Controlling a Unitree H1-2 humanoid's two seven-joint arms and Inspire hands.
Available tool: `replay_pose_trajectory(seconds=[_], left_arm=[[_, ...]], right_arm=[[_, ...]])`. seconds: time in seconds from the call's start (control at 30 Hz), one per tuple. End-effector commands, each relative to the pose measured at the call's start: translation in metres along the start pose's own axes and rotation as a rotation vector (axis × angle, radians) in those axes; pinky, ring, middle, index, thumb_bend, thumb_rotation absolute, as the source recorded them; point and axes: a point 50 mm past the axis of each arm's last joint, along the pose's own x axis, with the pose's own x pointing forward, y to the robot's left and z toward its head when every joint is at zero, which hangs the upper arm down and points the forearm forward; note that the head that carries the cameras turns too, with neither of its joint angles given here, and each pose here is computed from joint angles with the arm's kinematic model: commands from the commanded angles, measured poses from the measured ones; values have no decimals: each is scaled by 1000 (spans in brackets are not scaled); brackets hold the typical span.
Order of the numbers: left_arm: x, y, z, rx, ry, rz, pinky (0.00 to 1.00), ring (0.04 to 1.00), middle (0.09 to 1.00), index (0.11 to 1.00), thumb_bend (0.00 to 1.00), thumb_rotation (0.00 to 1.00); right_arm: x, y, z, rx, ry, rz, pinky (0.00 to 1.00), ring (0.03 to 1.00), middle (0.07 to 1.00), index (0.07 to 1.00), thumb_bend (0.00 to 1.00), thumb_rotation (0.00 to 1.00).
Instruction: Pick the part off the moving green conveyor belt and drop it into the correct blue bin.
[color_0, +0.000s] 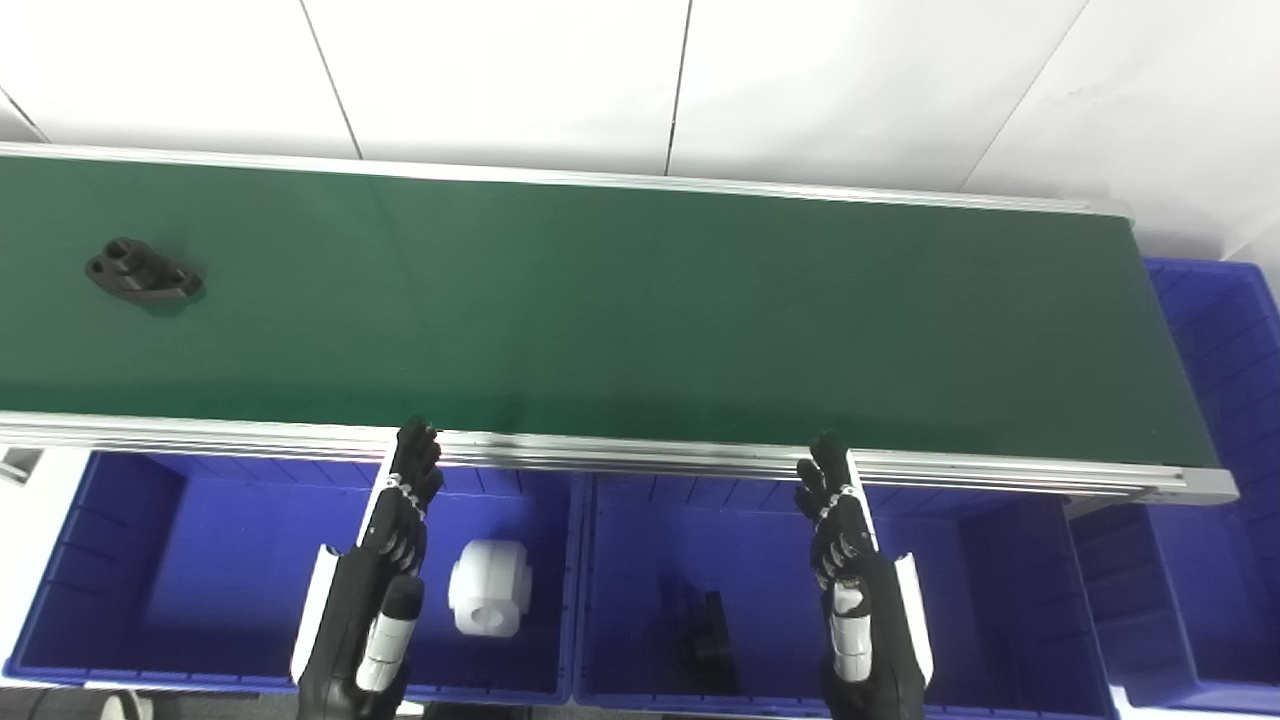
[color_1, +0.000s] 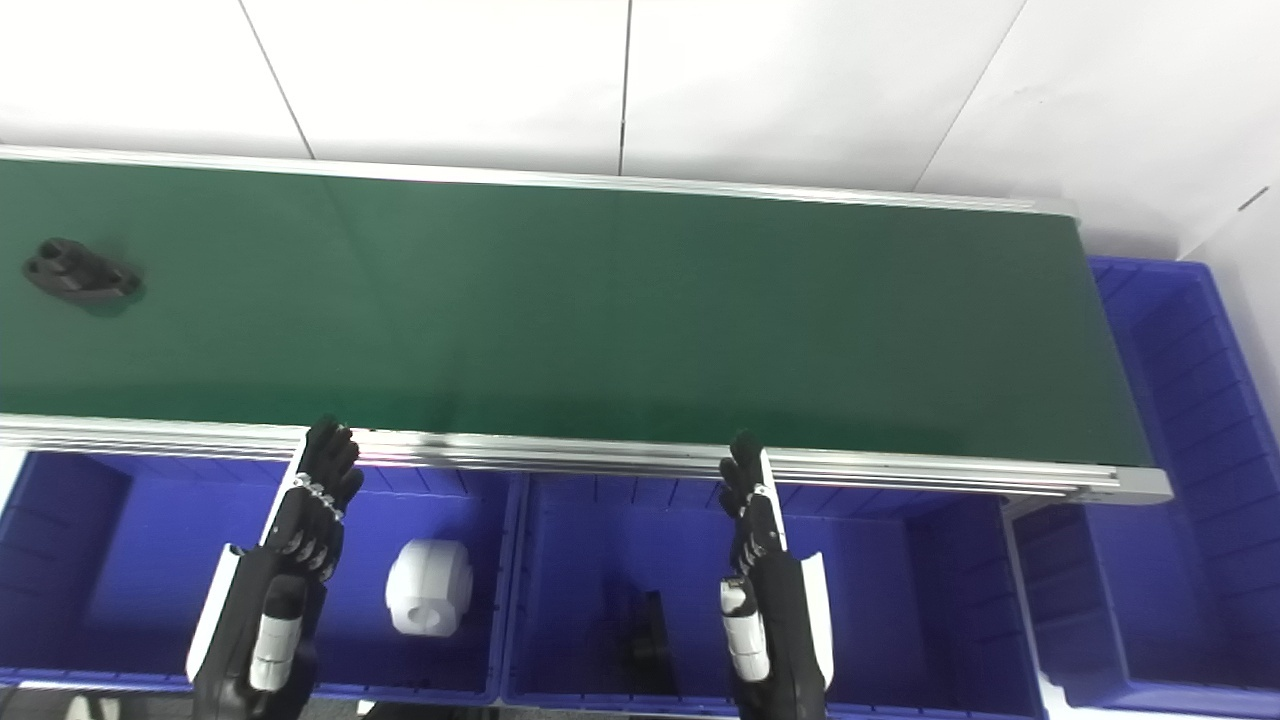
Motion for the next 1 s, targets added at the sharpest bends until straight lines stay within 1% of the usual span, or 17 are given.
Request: replay_pose_trajectory(seconds=[0.0,0.27,0.4,0.7,0.97], left_arm=[[1,-1,6,7,-49,-1,1000,1000,1000,1000,774,920],[1,-1,4,2,-66,5,1000,1000,1000,1000,767,908],[1,-2,5,4,-55,5,1000,1000,1000,1000,773,913],[0,-2,5,2,-61,7,1000,1000,1000,1000,757,916],[-1,-3,5,-3,-52,5,1000,1000,1000,1000,767,911]], right_arm=[[1,2,7,12,-30,3,986,978,989,991,939,1000],[1,1,7,14,-29,8,988,979,991,997,936,1000],[1,0,6,15,-29,7,990,980,991,997,936,1000],[0,1,7,16,-32,9,993,981,992,994,935,1000],[-1,0,7,24,-30,6,997,981,989,990,929,994]])
